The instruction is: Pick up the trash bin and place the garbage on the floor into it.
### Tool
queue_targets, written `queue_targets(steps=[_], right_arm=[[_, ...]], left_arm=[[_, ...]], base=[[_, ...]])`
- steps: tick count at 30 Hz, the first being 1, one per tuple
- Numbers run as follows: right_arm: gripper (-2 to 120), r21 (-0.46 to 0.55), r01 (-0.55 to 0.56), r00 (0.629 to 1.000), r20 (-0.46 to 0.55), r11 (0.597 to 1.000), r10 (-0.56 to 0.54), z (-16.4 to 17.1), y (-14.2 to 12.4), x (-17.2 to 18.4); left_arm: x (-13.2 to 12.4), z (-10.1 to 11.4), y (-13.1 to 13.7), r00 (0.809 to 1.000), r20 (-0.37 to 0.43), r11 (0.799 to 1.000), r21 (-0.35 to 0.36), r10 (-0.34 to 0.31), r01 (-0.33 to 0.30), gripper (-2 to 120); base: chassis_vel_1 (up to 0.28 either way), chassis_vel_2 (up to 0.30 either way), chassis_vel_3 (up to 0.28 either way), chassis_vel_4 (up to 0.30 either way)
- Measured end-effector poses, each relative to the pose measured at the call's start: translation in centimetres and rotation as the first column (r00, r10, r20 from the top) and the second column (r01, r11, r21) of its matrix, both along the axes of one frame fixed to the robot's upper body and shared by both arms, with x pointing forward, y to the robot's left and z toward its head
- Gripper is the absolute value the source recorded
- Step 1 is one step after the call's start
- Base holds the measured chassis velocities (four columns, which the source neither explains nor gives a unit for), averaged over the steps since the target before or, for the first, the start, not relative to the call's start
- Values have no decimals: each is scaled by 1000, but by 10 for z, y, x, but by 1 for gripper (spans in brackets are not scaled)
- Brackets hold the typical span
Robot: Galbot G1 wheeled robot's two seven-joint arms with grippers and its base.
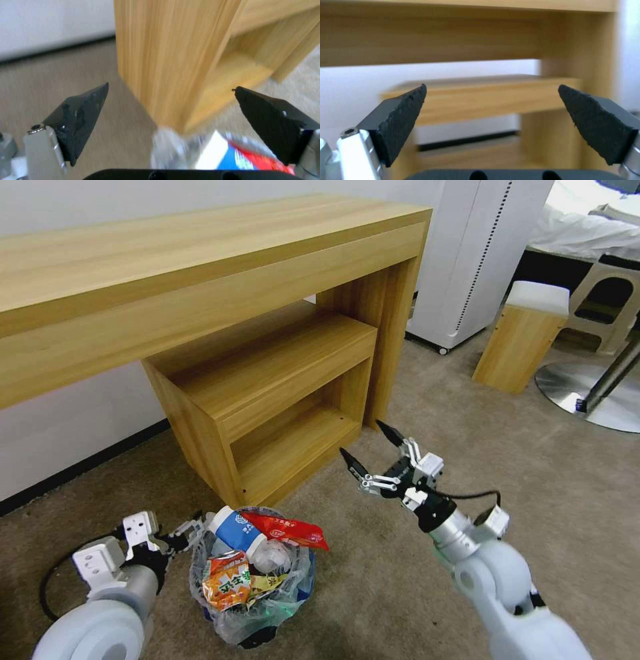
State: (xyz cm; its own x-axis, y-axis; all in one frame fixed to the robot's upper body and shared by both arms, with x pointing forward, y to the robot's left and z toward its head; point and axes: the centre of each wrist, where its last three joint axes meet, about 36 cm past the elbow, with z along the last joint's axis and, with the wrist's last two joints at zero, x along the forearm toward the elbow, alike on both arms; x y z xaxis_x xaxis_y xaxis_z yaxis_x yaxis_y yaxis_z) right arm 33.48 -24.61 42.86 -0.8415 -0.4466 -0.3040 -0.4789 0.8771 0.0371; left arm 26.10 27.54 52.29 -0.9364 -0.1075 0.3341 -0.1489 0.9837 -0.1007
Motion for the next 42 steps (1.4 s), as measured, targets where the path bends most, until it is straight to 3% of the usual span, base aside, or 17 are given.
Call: queue_targets(steps=[1,5,6,9,12,20,23,26,34,42], right_arm=[[100,0,0,1000,0,1000,0,0,0,0],[100,-56,248,968,-16,967,-249,-2,-35,-40],[100,-56,248,968,-16,967,-249,-2,-35,-40],[100,-103,373,925,-31,922,-378,-5,-64,-68],[100,-128,409,910,-25,904,-415,-5,-80,-77],[100,-159,445,889,-38,881,-455,-19,-100,-74],[100,-161,442,890,-46,883,-454,-25,-97,-71],[100,-170,427,898,-41,888,-439,-29,-84,-69],[100,-160,435,895,-33,886,-445,-13,-71,-75],[100,-160,434,895,-36,887,-445,-13,-71,-74]], left_arm=[[0,0,0,1000,0,1000,0,0,0,99],[-2,-3,7,983,170,990,134,-63,40,100],[-2,-3,7,983,170,990,134,-63,40,100],[0,-10,11,968,229,972,231,-101,46,100],[2,-17,11,965,236,965,257,-117,54,100],[13,-34,15,968,223,969,240,-113,58,100],[17,-36,18,969,226,975,218,-102,52,100],[20,-33,27,971,232,988,150,-55,20,100],[24,-19,34,968,251,993,116,-6,-24,100],[25,-19,35,969,246,993,112,-2,-27,100]], base=[[0,0,0,0],[0,0,0,0],[0,0,0,0],[0,0,0,0],[0,0,0,0],[0,0,0,0],[0,0,0,0],[0,0,0,0],[0,0,0,0],[0,0,0,0]])
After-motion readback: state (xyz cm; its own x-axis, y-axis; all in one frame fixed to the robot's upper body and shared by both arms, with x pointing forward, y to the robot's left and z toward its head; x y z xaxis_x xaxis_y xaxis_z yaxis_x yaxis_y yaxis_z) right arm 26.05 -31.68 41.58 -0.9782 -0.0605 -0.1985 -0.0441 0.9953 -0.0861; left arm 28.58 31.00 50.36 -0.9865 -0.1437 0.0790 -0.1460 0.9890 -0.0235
